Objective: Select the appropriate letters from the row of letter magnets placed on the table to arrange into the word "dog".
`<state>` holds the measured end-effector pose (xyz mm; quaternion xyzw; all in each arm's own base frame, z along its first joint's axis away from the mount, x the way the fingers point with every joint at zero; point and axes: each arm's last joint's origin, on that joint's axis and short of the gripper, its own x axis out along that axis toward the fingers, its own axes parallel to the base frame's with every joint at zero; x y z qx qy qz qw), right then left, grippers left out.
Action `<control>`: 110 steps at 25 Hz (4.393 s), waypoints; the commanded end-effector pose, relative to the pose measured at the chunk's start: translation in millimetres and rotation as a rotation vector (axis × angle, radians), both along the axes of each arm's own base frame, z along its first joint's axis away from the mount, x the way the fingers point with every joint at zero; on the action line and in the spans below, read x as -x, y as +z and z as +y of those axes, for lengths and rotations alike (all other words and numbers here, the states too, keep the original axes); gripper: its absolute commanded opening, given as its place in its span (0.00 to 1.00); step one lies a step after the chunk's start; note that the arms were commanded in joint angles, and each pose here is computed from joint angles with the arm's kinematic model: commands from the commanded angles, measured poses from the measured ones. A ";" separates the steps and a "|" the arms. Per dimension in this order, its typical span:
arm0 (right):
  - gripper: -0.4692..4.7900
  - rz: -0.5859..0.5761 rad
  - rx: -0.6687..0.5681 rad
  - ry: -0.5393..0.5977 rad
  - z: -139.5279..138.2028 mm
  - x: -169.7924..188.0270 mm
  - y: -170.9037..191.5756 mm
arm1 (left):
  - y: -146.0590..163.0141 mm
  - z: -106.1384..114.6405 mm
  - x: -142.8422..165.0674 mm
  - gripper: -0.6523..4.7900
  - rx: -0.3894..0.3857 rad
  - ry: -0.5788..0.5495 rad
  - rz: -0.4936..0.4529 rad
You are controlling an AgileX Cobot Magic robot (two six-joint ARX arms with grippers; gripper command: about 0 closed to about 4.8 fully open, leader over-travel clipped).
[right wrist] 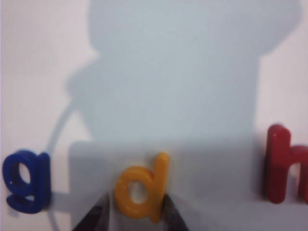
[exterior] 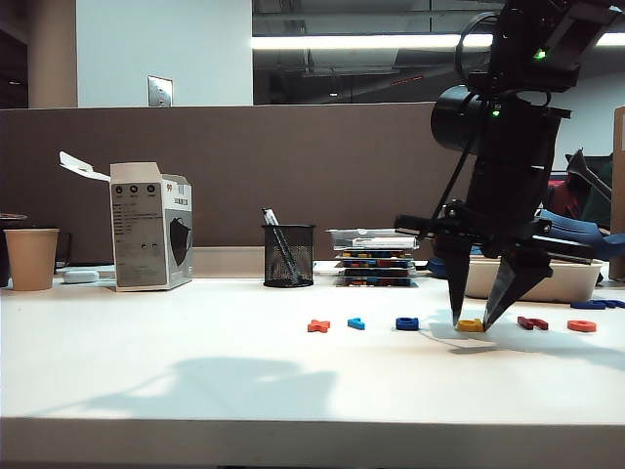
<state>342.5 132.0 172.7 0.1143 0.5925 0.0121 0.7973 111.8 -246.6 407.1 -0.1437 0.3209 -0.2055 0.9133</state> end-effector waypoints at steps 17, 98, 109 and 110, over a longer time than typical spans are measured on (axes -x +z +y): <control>0.32 0.068 0.044 0.001 0.1 6.8 -8.5 | 2.9 0.6 -0.1 0.12 0.011 0.004 -0.012; 0.27 0.235 0.118 0.075 -5.3 14.7 -29.8 | 2.9 0.6 -0.1 0.12 0.011 0.004 -0.012; 0.27 0.228 0.115 0.090 1.0 30.9 1.0 | 2.9 0.6 -0.1 0.12 0.011 0.004 -0.012; 0.27 0.213 0.111 0.106 7.8 35.4 6.3 | 2.9 0.6 -0.1 0.12 0.011 0.004 -0.012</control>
